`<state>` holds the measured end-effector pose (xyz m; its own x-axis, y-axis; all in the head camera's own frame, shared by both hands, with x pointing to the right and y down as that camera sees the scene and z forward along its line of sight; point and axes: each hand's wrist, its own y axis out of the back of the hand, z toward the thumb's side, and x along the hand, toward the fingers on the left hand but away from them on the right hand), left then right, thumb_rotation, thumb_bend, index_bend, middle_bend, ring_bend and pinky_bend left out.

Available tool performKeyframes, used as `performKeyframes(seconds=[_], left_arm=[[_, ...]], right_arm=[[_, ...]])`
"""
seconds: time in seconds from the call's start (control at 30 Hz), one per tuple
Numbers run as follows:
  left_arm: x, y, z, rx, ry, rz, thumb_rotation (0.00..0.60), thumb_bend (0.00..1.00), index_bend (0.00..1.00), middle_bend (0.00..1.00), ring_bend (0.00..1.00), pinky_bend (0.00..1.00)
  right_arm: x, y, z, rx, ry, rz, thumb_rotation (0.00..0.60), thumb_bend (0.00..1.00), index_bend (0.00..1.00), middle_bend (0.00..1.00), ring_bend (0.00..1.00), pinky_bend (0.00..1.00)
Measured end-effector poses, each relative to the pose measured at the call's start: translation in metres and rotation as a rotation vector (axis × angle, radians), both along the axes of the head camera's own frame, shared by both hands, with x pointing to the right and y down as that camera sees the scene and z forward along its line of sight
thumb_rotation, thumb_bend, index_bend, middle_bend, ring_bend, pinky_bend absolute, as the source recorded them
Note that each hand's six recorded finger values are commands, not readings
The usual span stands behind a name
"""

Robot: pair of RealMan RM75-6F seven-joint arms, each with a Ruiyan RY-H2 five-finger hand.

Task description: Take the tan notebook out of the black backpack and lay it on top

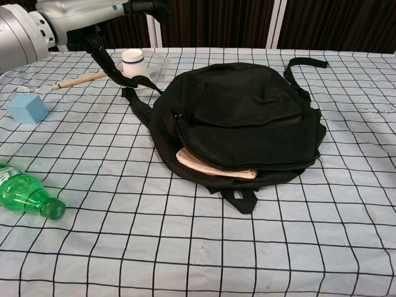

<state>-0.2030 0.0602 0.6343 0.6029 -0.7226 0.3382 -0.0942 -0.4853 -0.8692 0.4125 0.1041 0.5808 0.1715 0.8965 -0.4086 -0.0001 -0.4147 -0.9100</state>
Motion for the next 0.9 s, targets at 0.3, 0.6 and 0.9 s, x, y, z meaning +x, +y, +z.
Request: performKeyframes(seconds=[0.3, 0.6, 0.9], left_arm=[[-0.005, 0.009, 0.008, -0.035, -0.003, 0.009, 0.6, 0.07, 0.11, 0.14, 0.0, 0.0], [-0.011, 0.025, 0.033, -0.091, -0.035, 0.04, 0.6, 0.07, 0.11, 0.14, 0.0, 0.0], [-0.005, 0.043, 0.055, -0.125, -0.076, 0.088, 0.6, 0.07, 0.11, 0.15, 0.0, 0.0]], right_arm=[[-0.013, -0.007, 0.012, -0.034, -0.018, -0.029, 0.6, 0.23, 0.0, 0.03, 0.18, 0.13], [-0.007, 0.001, 0.007, -0.026, 0.011, -0.02, 0.6, 0.23, 0.0, 0.03, 0.18, 0.13], [-0.001, 0.005, 0.005, -0.027, 0.011, -0.004, 0.6, 0.23, 0.0, 0.03, 0.18, 0.13]])
